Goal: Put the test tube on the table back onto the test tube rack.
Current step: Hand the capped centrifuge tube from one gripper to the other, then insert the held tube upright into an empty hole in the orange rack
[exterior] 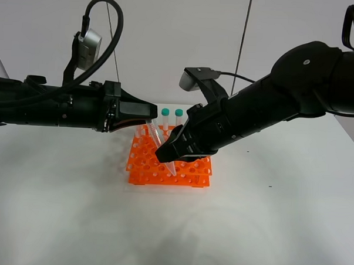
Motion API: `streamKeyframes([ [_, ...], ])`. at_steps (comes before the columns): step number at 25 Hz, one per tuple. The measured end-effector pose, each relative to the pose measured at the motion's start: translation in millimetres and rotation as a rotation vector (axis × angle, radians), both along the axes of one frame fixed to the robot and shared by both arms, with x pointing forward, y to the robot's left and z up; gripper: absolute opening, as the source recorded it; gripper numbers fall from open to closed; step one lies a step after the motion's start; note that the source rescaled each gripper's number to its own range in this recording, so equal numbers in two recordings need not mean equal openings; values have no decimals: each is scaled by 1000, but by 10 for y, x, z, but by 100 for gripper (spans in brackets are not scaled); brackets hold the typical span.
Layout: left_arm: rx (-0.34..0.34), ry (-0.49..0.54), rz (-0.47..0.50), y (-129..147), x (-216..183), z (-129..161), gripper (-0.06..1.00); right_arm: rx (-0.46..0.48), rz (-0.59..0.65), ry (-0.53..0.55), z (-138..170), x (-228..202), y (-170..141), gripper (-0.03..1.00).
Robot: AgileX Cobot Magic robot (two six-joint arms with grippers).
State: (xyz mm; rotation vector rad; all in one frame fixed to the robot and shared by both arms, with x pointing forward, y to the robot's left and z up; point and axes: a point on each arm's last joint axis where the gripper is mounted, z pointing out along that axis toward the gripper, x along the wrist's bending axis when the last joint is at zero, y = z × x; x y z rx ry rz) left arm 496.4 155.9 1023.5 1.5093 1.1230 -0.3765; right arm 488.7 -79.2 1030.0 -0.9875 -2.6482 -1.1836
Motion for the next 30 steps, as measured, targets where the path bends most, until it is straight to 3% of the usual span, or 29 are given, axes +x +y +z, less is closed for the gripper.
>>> streamKeyframes([
  [3, -5, 0, -6, -3, -5, 4, 1, -1, -9, -27, 4, 23, -2, 73],
  [6, -5, 0, -6, -3, -5, 4, 1, -8, 4, -35, 1, 20, -5, 93],
  [11, -5, 0, -7, -3, -6, 4, 1, -26, 35, -12, 248, -87, -59, 99],
  [15, -5, 0, -7, -3, -5, 4, 1, -116, 20, -30, 625, -172, -192, 99],
  [22, -5, 0, -7, -3, -5, 4, 1, -350, -178, -51, 700, -58, -468, 99],
  [25, -5, 0, -7, -3, -5, 4, 1, -357, -291, -24, 697, 73, -674, 99],
  [30, -5, 0, -7, -3, -5, 4, 1, -362, -510, 15, 696, 347, -1274, 99],
])
